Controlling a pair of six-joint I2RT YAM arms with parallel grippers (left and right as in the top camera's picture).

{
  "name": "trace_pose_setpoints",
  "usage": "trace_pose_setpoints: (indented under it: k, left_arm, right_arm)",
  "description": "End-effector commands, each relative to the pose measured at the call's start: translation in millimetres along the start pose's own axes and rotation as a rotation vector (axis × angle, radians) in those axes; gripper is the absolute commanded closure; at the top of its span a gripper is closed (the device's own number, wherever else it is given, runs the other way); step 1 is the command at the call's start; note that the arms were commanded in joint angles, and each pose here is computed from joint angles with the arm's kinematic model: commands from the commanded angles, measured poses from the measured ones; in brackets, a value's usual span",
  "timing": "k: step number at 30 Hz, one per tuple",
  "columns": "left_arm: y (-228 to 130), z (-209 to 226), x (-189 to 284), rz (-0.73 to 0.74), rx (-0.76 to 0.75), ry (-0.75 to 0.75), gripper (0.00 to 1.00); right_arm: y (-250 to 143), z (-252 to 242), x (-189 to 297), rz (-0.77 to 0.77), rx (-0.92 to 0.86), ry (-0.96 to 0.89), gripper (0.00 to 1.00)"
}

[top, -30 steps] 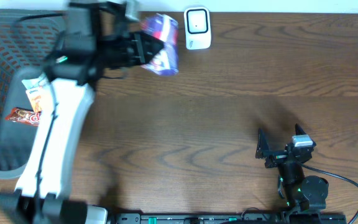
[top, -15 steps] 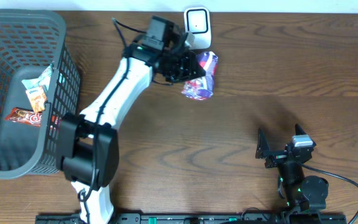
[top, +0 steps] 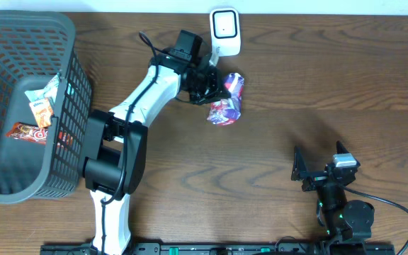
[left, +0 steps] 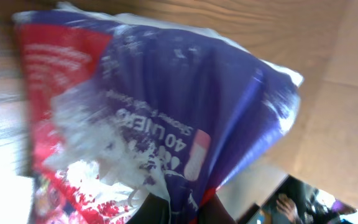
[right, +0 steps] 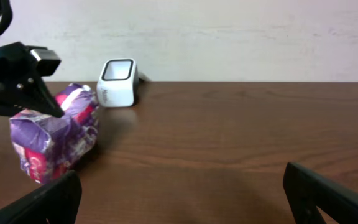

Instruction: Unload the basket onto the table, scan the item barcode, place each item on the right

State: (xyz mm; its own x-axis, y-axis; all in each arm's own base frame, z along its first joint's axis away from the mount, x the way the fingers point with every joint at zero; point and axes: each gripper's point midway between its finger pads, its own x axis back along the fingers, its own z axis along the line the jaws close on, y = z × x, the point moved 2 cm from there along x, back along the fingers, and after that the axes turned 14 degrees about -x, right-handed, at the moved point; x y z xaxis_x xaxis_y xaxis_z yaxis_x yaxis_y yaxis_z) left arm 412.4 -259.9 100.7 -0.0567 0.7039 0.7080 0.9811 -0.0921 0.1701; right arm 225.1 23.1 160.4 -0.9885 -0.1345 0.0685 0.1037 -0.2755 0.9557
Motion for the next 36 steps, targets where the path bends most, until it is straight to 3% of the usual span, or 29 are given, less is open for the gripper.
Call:
trace_pose_setpoints:
  k: [1, 4, 8, 9, 11, 13, 18, 22, 30, 32, 36]
  left_arm:
    - [7, 44, 12, -0.046, 0.036, 0.221, 0.92]
    - [5, 65, 24, -0.040, 0.021, 0.318, 0.92]
    - [10, 80, 52, -0.080, 0.023, 0.403, 0.83]
    - [13, 82, 62, -0.096, 0.003, 0.423, 0.70]
    - [19, 82, 85, -0.142, -0.022, 0.458, 0.27]
    - [25, 78, 109, -0.194, -0.048, 0.481, 0.14]
    - [33, 59, 163, -0.322, -0.086, 0.504, 0.11]
    - [30, 40, 180, -0.359, -0.124, 0.499, 0.12]
    - [27, 54, 170, -0.317, -0.143, 0.596, 0.11]
    - [27, 60, 165, -0.302, -0.135, 0.603, 0.02]
    - [25, 75, 150, -0.255, -0.105, 0.610, 0.02]
  right_arm:
    - [-1, 1, 0, 0.001, 0.016, 0.006, 0.01]
    - [-1, 1, 0, 0.001, 0.016, 0.006, 0.01]
    - [-1, 1, 0, 0.001, 0.016, 0.006, 0.01]
    - [-1, 1, 0, 0.001, 0.016, 0.006, 0.01]
    - [-1, 1, 0, 0.001, 0.016, 0.006, 0.01]
    - [-1, 1, 0, 0.001, 0.016, 0.006, 0.01]
    - [-1, 1, 0, 0.001, 0.016, 0.006, 0.01]
    - [-1, 1, 0, 0.001, 0.016, 0.006, 0.01]
    - [-1, 1, 0, 0.001, 0.016, 0.006, 0.01]
    - [-1, 1, 0, 0.001, 0.016, 0.006, 0.01]
    - [-1, 1, 0, 0.001, 0.016, 0.006, 0.01]
